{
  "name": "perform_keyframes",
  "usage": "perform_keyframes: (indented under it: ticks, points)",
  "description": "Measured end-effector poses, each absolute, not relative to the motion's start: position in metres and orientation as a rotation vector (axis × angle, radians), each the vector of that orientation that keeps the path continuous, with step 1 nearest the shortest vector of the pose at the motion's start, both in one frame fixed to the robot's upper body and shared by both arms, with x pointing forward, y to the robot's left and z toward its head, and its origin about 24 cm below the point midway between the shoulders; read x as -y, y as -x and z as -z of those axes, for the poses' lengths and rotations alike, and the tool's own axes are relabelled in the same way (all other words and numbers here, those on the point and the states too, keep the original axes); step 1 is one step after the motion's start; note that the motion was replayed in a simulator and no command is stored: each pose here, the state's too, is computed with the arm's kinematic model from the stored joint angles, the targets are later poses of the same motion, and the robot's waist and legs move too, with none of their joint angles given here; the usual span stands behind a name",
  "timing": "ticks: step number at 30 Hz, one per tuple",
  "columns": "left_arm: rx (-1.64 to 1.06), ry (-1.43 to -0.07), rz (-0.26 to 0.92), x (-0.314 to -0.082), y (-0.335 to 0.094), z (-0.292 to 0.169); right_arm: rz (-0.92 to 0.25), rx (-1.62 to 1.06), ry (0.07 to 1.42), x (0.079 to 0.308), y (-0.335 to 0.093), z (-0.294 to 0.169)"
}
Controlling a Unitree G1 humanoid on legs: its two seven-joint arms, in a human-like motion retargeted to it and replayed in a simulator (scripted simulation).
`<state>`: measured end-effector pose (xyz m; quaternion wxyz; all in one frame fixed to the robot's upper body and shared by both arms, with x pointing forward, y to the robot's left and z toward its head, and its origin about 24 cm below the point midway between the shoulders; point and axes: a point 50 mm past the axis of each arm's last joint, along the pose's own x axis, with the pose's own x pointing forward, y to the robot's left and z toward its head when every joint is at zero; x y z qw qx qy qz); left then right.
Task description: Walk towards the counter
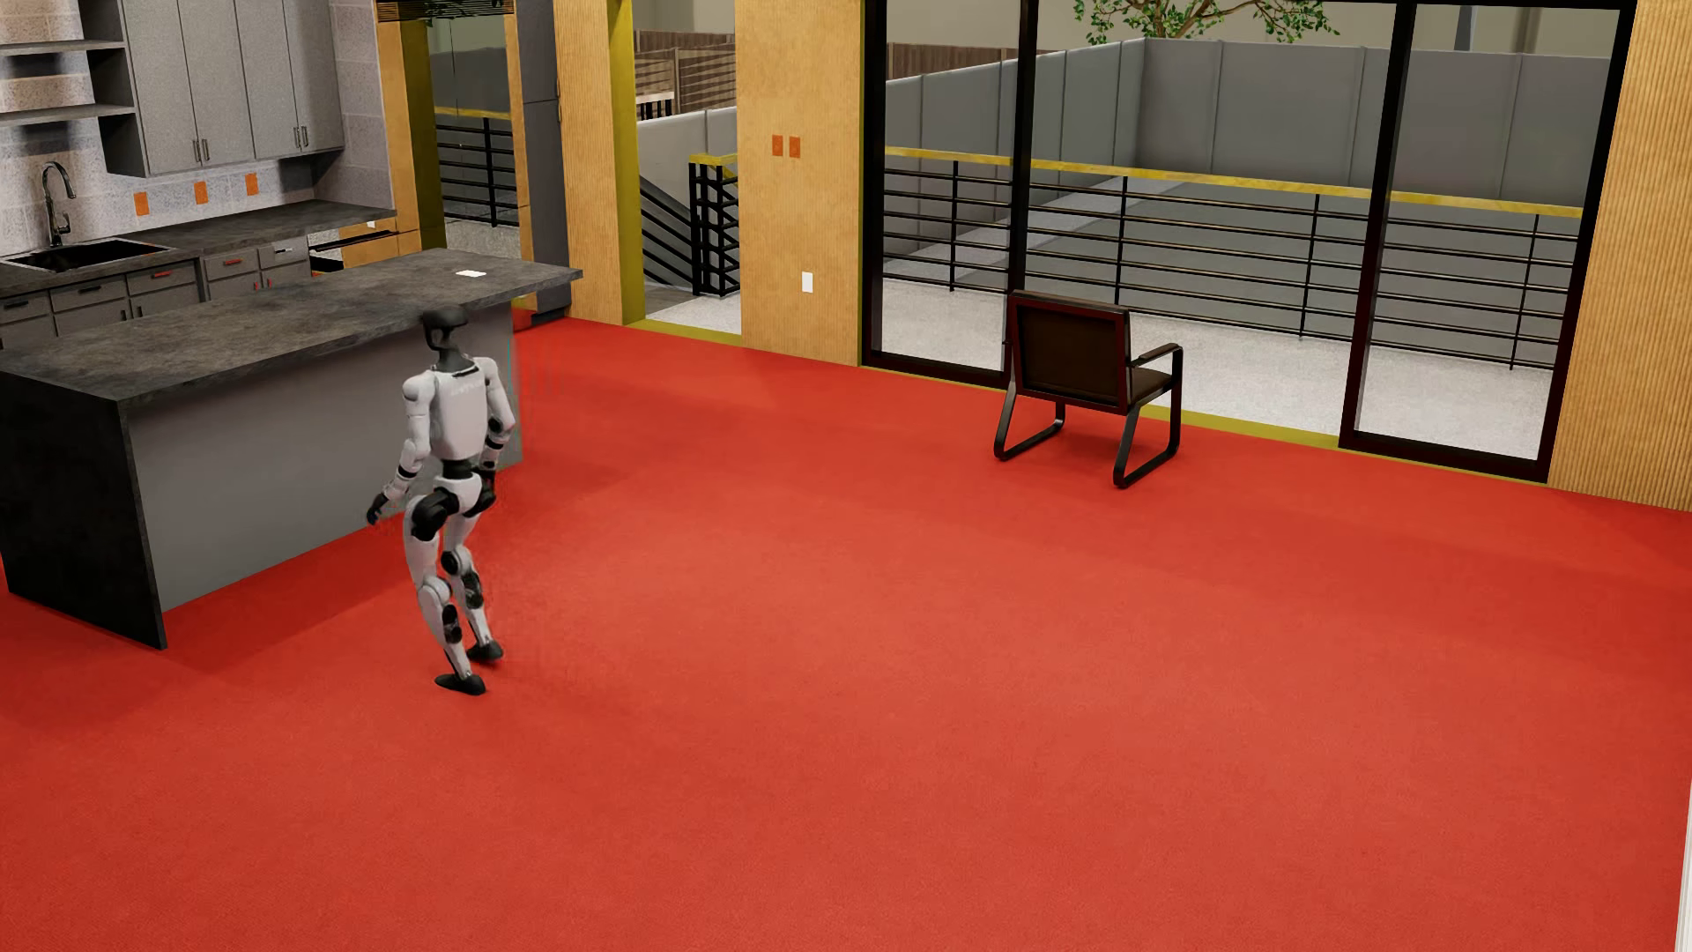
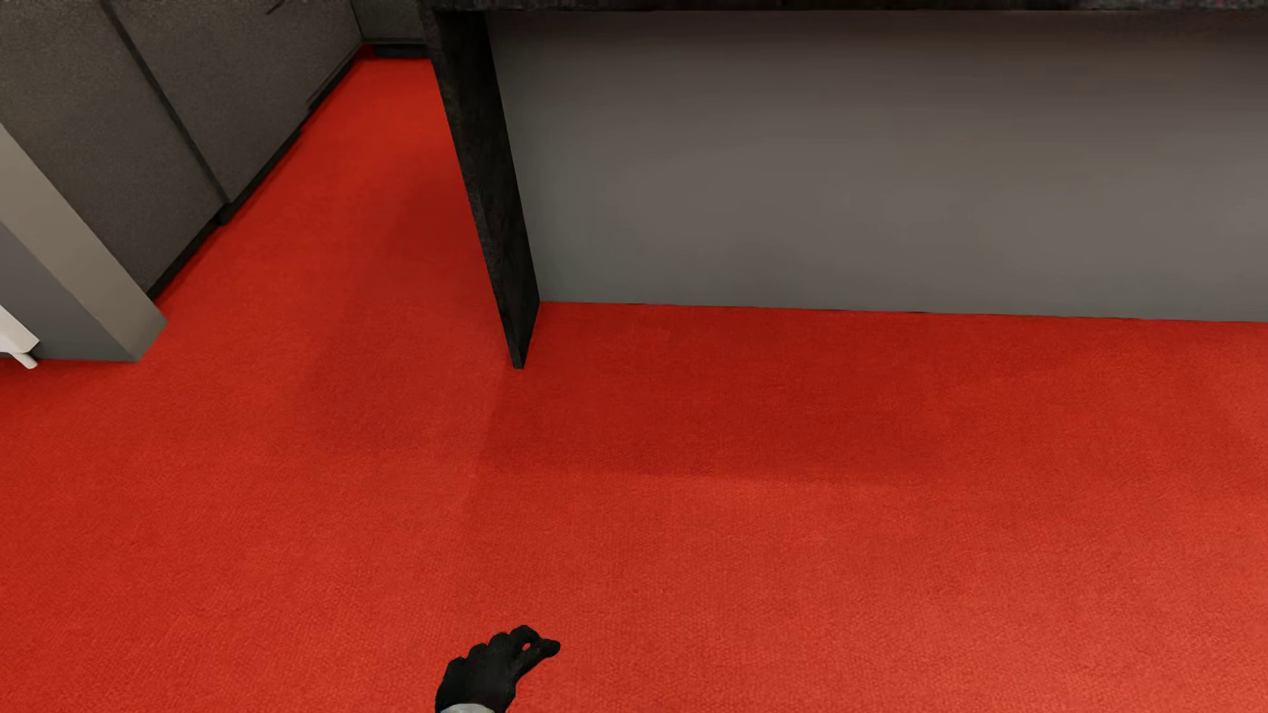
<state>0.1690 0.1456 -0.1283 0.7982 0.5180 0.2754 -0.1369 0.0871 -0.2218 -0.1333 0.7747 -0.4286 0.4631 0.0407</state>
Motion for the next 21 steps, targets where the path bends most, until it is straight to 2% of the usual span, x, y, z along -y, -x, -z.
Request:
perform_keyframes:
  ticks: [4, 8, 12, 16, 17, 18, 21]
  points:
    - [-0.388, -1.08, 0.274, -0.127, -0.207, 0.101, -0.225, -1.036, 0.967, 0.214, -0.083, 0.14]
    - [-0.372, -1.071, 0.287, -0.119, -0.207, 0.1, -0.199, -1.046, 0.933, 0.209, -0.082, 0.141]
    - [-0.625, -1.111, 0.345, -0.139, -0.164, 0.132, -0.199, -1.088, 0.9, 0.2, -0.08, 0.147]
    - [-0.772, -1.246, 0.576, -0.165, -0.133, 0.149, -0.2, -1.024, 0.867, 0.185, -0.096, 0.145]
    - [-0.778, -1.264, 0.586, -0.174, -0.13, 0.148, -0.203, -0.997, 0.87, 0.183, -0.098, 0.145]
    - [-0.795, -1.256, 0.546, -0.184, -0.128, 0.147, -0.202, -0.975, 0.877, 0.182, -0.104, 0.145]
    - [-0.886, -1.124, 0.269, -0.207, -0.118, 0.142, -0.189, -0.932, 0.901, 0.178, -0.124, 0.141]
